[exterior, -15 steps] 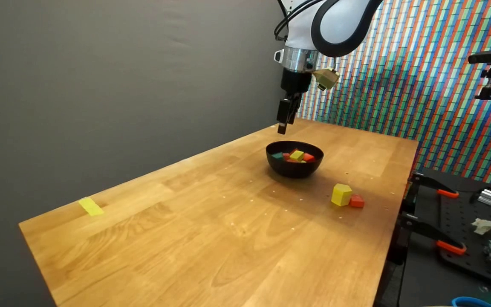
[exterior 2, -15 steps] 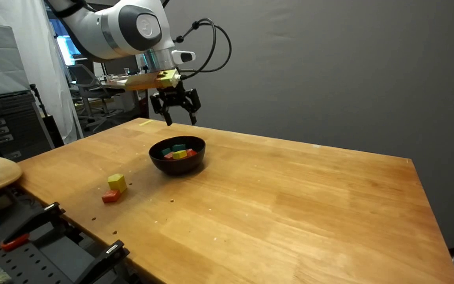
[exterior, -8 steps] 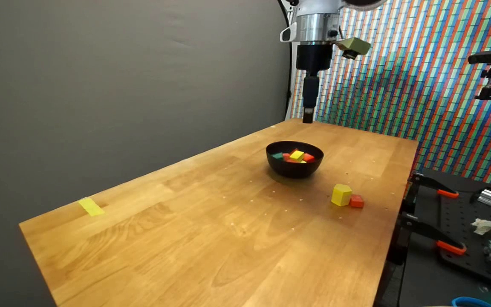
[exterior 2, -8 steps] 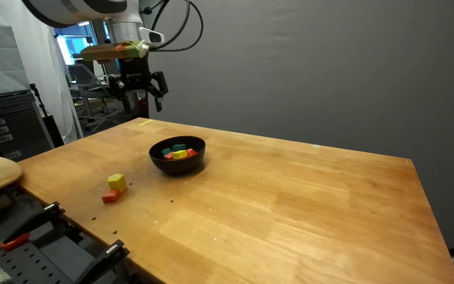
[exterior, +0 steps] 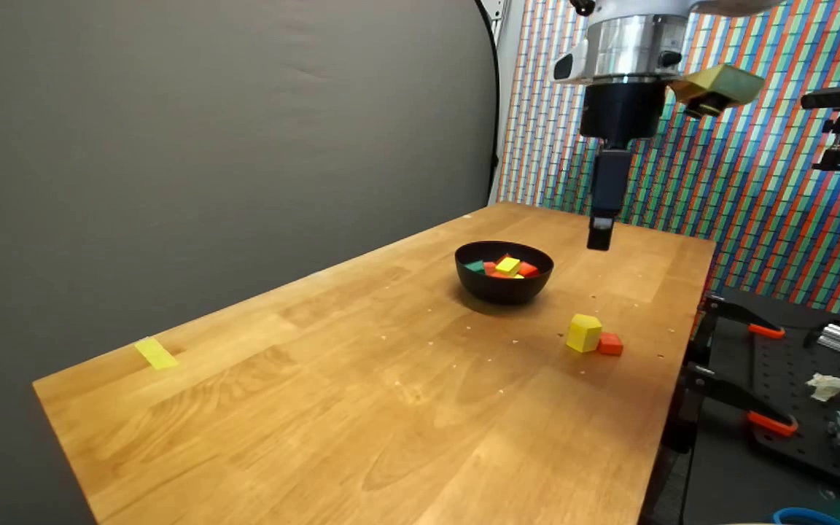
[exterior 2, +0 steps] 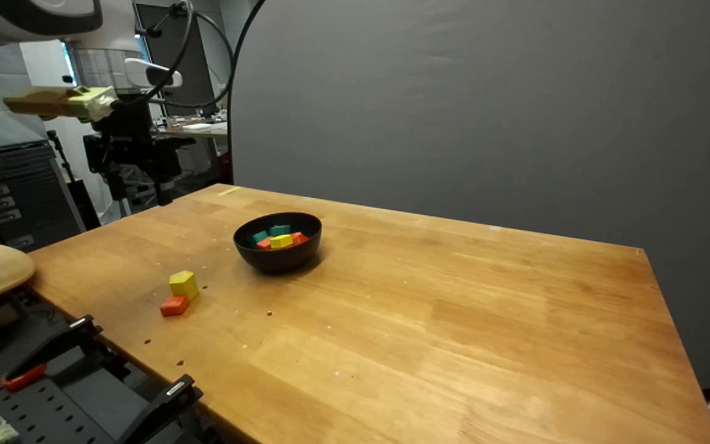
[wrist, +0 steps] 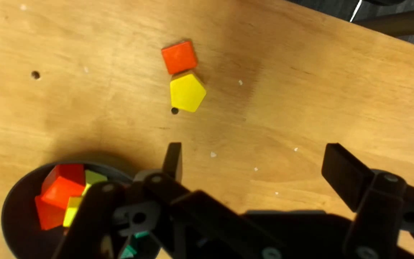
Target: Put all the blocks on the table in the black bowl
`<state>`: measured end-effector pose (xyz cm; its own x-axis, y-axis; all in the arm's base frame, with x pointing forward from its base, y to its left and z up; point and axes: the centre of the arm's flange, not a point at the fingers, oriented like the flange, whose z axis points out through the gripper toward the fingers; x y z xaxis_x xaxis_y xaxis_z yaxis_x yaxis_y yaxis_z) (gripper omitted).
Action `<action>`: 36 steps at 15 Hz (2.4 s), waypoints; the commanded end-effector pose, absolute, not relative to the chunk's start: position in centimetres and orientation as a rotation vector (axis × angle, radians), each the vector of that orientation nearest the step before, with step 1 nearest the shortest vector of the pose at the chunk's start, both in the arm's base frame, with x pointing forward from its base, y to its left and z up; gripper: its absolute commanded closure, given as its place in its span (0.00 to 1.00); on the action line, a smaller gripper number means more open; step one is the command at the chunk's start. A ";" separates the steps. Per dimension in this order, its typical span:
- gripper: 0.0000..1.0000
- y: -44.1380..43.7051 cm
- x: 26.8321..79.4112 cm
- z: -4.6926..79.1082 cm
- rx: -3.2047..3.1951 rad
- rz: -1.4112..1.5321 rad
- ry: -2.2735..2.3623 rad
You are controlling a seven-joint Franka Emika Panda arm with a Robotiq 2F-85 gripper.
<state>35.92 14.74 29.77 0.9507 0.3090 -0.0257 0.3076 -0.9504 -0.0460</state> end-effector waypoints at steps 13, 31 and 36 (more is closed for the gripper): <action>0.00 13.1 35.2 20.2 -3.251 -0.194 0.478; 0.75 10.1 38.0 13.8 -3.145 -0.095 0.262; 0.81 11.9 38.5 20.5 -3.193 -0.346 0.122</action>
